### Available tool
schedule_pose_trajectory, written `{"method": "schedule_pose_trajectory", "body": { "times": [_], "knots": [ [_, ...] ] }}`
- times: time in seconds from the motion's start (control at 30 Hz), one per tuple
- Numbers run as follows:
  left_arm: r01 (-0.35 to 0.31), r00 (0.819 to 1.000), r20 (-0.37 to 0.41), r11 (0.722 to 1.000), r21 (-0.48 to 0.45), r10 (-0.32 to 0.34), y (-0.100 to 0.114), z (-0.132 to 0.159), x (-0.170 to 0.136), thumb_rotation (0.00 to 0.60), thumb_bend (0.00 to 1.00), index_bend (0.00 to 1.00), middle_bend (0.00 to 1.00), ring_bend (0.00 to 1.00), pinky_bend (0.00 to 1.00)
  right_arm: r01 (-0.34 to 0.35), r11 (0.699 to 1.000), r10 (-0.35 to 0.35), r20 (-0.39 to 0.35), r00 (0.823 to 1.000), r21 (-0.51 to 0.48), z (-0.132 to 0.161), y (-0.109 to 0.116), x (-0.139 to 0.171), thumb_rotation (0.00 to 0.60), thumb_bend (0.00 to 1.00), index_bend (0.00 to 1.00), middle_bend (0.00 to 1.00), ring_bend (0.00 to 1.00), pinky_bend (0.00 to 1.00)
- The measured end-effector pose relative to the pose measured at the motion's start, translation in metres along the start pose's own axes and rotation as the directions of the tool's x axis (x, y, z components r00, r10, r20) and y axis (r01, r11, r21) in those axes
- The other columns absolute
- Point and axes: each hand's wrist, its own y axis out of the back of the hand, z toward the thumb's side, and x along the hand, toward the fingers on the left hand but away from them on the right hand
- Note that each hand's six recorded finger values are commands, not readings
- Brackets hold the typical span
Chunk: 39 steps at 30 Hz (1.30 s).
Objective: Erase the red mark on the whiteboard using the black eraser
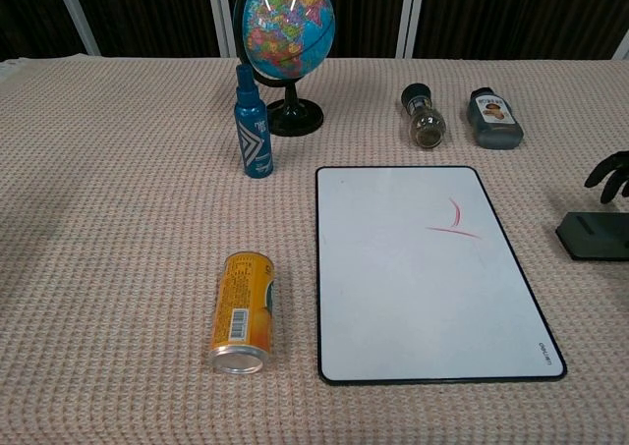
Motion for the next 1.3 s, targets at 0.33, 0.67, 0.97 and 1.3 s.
{"method": "schedule_pose_trajectory", "body": {
  "times": [0.33, 0.67, 0.97, 1.3],
  "knots": [
    [0.000, 1.000, -0.006, 1.000, 0.001, 0.000, 0.000, -0.001, 0.000, 0.600, 0.75, 0.12, 0.04, 0.00, 0.00, -0.004, 1.000, 0.004, -0.011, 1.000, 0.007, 0.005, -0.004, -0.004, 0.600, 0.39, 0.38, 0.37, 0.33, 0.18],
    [0.000, 1.000, -0.012, 1.000, 0.001, 0.000, 0.000, -0.001, 0.000, 0.600, 0.75, 0.12, 0.04, 0.00, 0.00, -0.026, 0.999, 0.026, -0.012, 1.000, 0.028, 0.006, -0.011, -0.007, 0.600, 0.39, 0.38, 0.37, 0.33, 0.18],
    [0.000, 1.000, -0.015, 1.000, -0.001, 0.000, 0.000, -0.002, 0.000, 0.600, 0.75, 0.12, 0.04, 0.00, 0.00, -0.030, 0.999, 0.030, -0.014, 0.999, 0.042, 0.008, -0.009, -0.006, 0.600, 0.40, 0.47, 0.47, 0.44, 0.22],
    [0.003, 1.000, -0.020, 1.000, -0.002, -0.003, 0.000, -0.002, 0.000, 0.600, 0.75, 0.12, 0.04, 0.00, 0.00, -0.004, 1.000, 0.004, -0.046, 0.999, 0.005, 0.017, 0.000, -0.006, 0.600, 0.41, 0.51, 0.49, 0.48, 0.25]
  ]
}}
